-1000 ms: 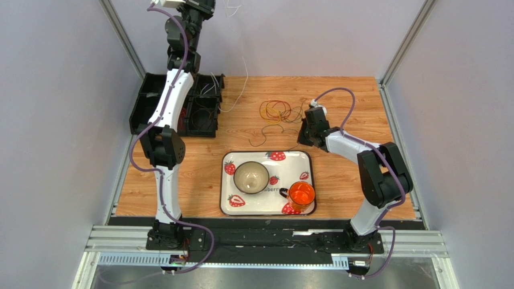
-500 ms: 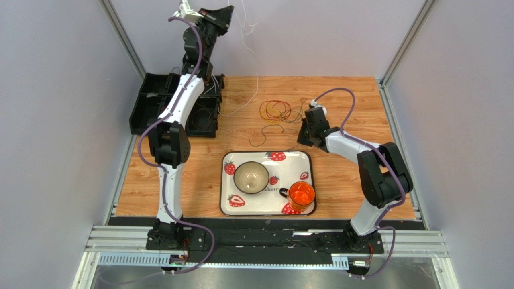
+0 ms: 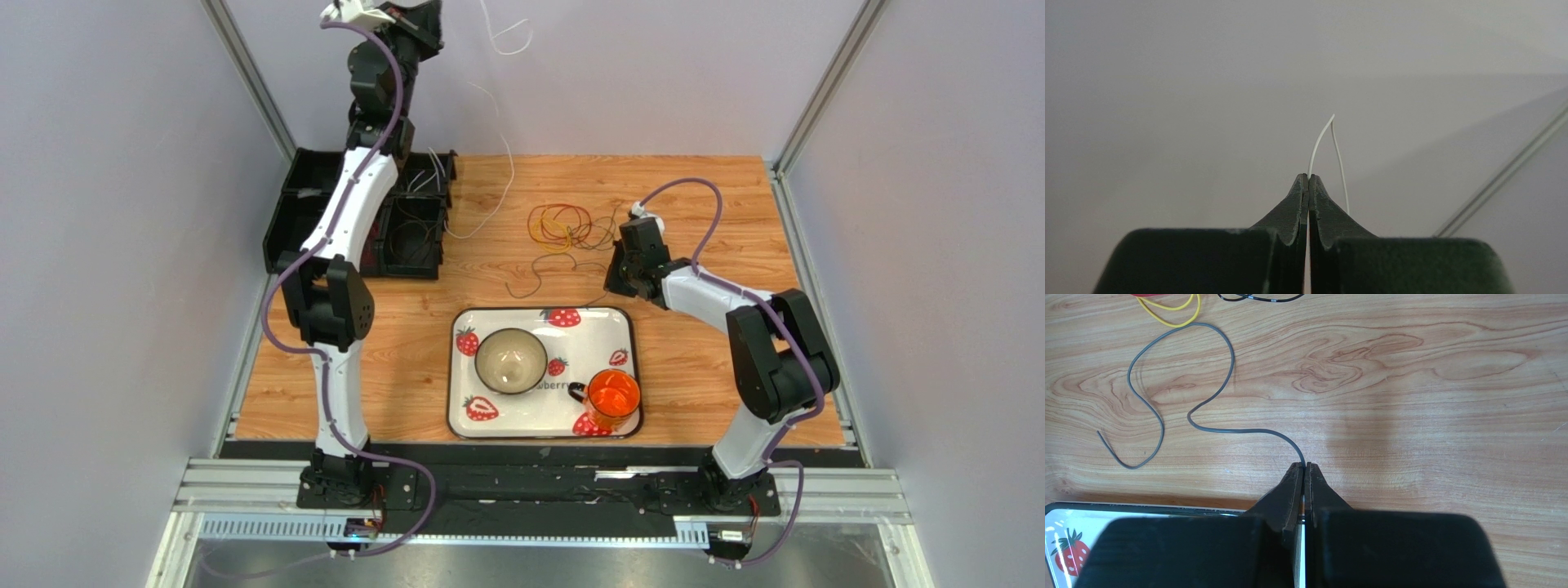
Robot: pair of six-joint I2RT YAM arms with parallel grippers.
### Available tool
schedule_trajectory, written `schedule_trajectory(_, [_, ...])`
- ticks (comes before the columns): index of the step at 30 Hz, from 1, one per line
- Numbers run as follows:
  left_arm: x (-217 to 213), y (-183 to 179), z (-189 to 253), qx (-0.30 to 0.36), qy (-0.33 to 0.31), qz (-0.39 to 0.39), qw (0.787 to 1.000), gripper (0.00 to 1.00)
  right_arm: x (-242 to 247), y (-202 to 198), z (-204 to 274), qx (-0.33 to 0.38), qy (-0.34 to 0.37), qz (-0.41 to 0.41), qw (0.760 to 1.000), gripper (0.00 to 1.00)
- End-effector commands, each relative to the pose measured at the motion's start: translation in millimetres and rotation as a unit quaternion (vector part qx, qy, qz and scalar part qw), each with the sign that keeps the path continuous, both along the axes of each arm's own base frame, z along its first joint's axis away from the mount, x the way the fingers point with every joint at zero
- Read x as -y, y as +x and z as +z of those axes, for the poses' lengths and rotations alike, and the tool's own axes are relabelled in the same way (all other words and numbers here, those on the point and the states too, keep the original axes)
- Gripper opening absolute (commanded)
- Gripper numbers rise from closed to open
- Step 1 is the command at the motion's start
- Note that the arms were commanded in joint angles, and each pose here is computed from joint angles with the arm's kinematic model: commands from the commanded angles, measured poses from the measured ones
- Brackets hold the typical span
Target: Untangle the cables
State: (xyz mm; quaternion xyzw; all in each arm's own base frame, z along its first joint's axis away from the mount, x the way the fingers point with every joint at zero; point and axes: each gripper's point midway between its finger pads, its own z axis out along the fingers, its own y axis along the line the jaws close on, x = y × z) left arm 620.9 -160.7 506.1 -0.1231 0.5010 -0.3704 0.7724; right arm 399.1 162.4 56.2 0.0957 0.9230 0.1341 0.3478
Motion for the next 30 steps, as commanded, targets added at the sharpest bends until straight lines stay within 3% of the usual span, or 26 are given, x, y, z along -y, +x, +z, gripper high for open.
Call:
schedule_trajectory(1, [-65.3,-7.9,3.0,-0.012,0.053,0.115,0.992,0.0,-2.6,8.8,11.0,0.023,0.014,-0.006,1.0,0.0])
schedule_trajectory(8, [-100.8,16.4,-79.9,-0.098,0.131,0.187,0.969,0.0,-3.3,9.4,10.9,0.023,0.014,-0.004,1.0,0.0])
schedule_trajectory(15, [-111.0,32.8,-148.1,-0.174,0.171,0.209,0.947,0.0,-3.6,9.6,10.4,0.02,0.014,-0.004,1.0,0.0])
schedule_trajectory(30, [-117.3,35.3,-230.8,-0.257,0.208,0.214,0.919,0.0,-2.7,10.4,9.4,0.019,0.013,-0.006,1.0,0.0])
